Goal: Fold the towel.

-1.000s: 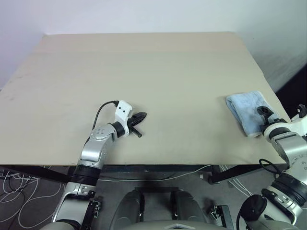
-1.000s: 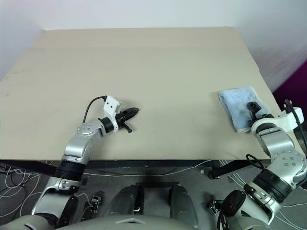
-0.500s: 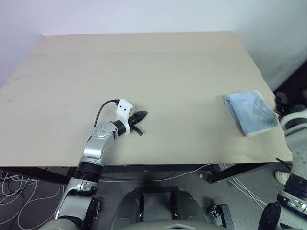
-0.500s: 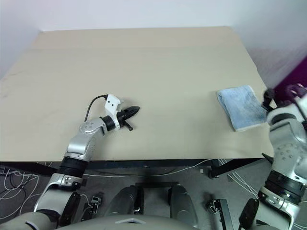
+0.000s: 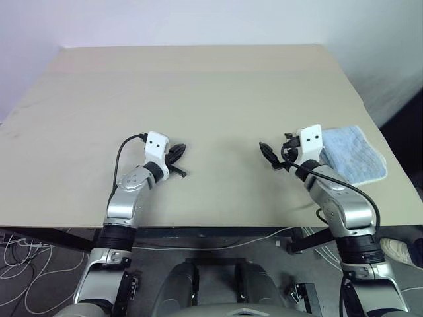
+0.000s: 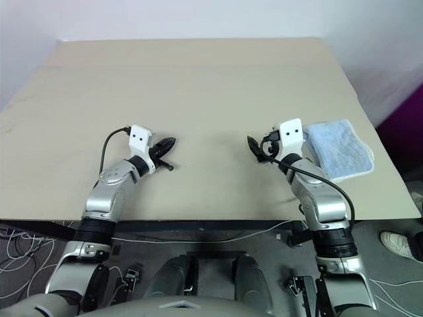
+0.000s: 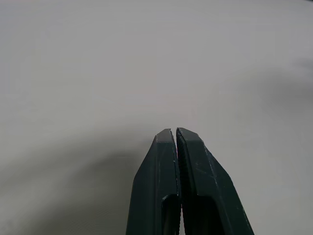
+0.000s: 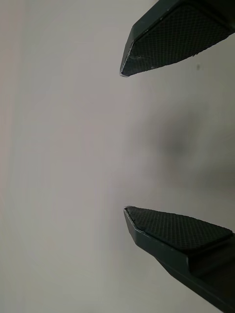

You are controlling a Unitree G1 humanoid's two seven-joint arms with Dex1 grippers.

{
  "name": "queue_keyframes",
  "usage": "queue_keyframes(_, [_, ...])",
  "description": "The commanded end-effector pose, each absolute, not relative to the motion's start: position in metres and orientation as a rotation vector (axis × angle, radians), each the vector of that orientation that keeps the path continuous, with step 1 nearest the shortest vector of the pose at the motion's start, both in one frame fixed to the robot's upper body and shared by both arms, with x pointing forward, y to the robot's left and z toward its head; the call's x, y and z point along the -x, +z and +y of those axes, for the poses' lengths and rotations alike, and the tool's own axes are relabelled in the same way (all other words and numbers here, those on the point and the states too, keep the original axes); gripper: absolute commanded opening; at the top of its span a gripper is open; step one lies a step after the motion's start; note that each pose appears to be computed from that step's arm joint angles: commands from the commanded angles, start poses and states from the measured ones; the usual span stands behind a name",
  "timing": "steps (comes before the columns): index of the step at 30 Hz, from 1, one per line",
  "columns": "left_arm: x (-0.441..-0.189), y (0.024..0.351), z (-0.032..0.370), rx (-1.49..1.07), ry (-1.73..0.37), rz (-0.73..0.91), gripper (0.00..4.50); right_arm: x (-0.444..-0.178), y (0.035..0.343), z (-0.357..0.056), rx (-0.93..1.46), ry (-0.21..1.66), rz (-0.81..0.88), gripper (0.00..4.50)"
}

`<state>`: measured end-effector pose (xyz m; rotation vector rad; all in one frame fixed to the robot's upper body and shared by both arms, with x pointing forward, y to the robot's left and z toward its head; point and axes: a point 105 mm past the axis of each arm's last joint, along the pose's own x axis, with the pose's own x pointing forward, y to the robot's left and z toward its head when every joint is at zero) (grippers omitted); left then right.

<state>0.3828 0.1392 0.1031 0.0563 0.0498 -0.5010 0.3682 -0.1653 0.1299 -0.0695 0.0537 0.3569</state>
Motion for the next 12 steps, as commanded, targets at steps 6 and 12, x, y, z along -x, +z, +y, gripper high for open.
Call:
queue_keyframes(6, [-0.386,0.132,0.165,-0.090,-0.358,-0.056,0.14,-0.381,0.142,-0.146,0.108,0.429,-0.026,4.46])
queue_keyframes(12, [-0.380,0.125,0.176,-0.096,-0.322,-0.032,0.14,-0.381,0.137,-0.142,0.109,0.448,-0.018,4.46])
